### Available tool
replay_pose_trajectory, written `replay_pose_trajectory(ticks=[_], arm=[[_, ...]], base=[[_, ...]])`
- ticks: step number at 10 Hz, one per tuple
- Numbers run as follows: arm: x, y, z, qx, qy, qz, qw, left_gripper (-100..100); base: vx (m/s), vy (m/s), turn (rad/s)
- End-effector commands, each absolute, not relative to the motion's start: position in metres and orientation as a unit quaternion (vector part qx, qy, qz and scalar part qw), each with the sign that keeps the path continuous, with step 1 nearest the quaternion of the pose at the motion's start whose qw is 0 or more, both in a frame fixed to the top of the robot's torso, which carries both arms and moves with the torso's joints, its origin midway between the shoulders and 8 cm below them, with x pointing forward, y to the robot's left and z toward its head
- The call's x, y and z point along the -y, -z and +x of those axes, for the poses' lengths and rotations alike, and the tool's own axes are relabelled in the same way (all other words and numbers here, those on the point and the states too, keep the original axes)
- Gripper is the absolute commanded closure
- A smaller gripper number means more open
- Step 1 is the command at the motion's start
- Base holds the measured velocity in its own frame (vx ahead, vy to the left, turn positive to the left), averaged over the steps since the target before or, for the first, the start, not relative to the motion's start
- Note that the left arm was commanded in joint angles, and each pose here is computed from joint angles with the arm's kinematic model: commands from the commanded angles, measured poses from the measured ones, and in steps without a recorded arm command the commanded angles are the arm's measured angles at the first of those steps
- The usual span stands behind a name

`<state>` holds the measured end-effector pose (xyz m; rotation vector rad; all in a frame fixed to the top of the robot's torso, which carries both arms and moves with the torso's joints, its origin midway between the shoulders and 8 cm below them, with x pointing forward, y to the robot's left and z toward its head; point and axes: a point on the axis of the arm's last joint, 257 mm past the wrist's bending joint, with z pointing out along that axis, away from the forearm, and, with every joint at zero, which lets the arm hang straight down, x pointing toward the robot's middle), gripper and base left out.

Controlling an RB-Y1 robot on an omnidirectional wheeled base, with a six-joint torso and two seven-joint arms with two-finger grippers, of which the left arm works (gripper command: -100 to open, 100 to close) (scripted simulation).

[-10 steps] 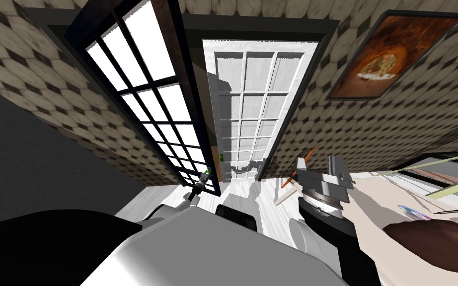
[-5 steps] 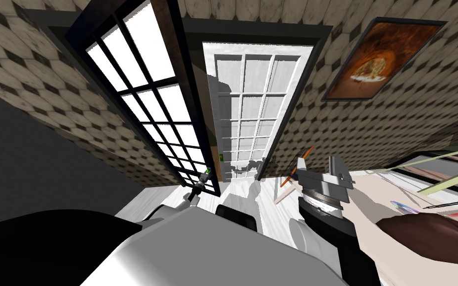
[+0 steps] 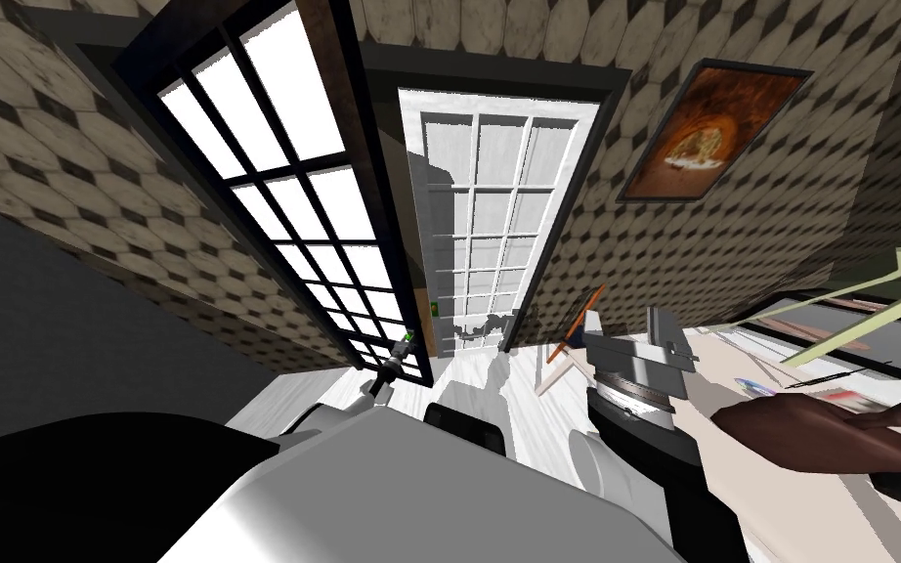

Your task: Pull the door open

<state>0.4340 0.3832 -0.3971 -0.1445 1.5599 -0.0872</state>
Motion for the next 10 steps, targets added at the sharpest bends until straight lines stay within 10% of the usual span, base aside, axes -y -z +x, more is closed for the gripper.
replay_pose_trajectory(ticks=[1, 10], arm=[[-0.3832, 0.3969, 0.4339, -0.7, 0.052, -0.081, 0.708, 100], [-0.3918, 0.3944, 0.4328, -0.677, 0.129, -0.182, 0.701, 100]], base=[[-0.033, 0.019, -0.055], [-0.042, 0.025, -0.073]])
